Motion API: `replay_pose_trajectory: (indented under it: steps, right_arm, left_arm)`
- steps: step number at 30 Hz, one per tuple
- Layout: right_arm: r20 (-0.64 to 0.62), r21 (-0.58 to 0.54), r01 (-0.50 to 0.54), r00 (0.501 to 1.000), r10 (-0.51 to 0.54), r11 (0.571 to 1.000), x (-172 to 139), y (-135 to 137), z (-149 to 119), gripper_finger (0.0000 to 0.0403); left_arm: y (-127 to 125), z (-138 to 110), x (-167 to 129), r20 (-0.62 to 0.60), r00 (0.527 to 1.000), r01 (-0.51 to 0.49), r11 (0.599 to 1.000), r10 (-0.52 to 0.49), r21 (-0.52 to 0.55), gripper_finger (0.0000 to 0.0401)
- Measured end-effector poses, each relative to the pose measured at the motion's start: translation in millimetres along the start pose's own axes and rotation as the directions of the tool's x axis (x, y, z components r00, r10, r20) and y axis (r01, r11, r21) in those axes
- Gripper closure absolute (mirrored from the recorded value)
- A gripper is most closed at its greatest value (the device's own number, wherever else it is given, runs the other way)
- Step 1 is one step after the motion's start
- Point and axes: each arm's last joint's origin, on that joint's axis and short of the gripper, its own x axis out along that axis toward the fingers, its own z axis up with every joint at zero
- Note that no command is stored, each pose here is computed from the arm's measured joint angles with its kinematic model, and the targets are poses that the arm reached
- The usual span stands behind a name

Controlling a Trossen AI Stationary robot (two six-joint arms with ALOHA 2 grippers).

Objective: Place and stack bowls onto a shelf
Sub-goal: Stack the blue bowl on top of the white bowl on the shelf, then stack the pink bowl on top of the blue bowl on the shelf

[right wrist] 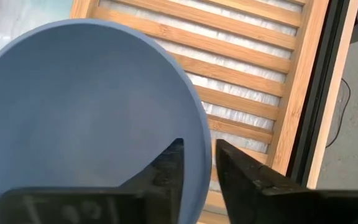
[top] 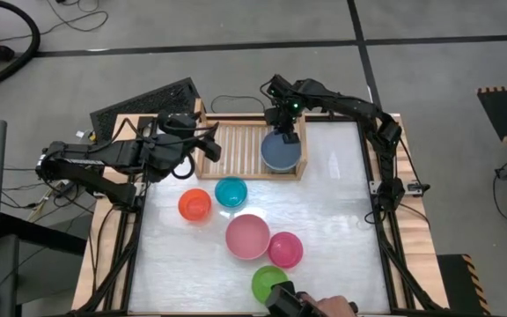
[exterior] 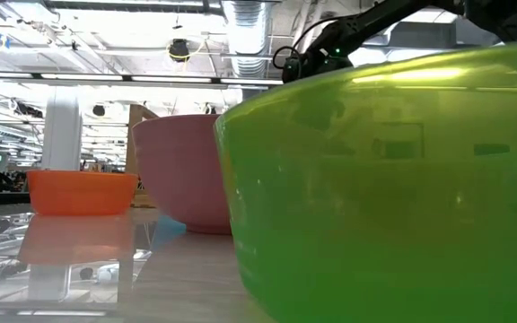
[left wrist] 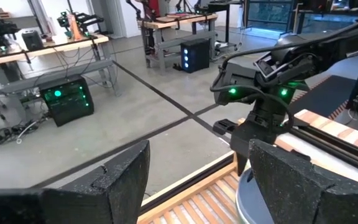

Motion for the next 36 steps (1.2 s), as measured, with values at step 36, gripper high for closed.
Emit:
replay_pose_trajectory:
  steps: [36]
  right_arm:
    - [0.356, 0.283, 0.208, 0.884, -0.304, 0.936, -210, 69, 58, 0.0158]
  left_arm:
    - [-61, -107, 16, -0.797, 0.477, 0.238, 0.927, -0.370, -0.289, 0.0141]
